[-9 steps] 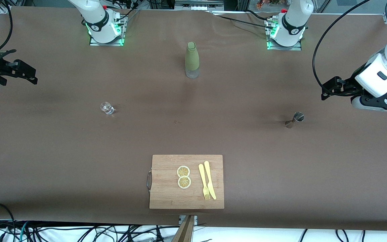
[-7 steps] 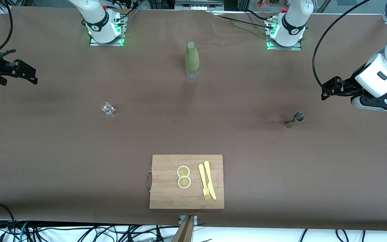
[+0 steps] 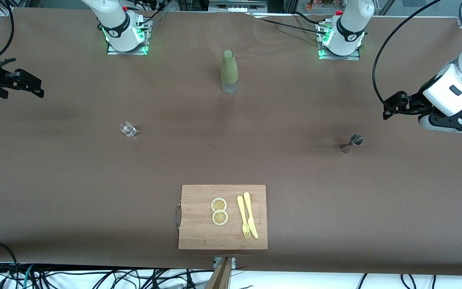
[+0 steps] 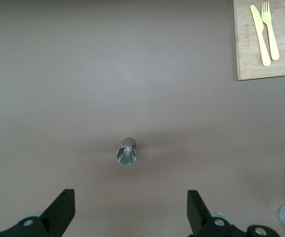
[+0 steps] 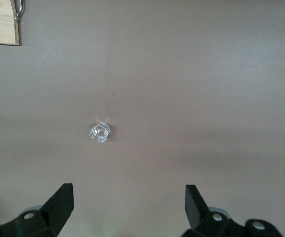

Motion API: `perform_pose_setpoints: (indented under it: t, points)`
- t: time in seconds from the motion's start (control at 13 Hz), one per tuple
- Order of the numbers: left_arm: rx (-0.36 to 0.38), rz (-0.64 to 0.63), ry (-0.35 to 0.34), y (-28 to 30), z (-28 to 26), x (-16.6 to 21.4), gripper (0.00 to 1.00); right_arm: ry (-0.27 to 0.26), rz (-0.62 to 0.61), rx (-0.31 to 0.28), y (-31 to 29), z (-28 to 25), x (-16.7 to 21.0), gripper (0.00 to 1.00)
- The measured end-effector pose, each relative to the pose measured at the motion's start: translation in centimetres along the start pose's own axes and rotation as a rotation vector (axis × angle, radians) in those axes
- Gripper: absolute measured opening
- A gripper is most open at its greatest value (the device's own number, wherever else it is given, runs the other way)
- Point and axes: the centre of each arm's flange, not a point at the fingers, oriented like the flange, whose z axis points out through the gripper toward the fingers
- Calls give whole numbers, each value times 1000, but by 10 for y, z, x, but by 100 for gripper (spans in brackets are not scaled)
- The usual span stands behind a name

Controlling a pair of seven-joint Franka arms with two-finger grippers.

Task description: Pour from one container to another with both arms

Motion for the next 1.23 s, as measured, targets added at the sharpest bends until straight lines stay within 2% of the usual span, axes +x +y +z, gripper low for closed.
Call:
perform_pose_setpoints:
  t: [0.61,1.0,1.23]
  points:
    - [1,5,-7,-6,4,2,100,-2,0,0,0,0,0,100]
    - [3,97,-19,-45,11,5,100,-2,0,0,0,0,0,100]
    - [-24,209,-28,-85,15,1,100,-2,0,0,0,0,0,100]
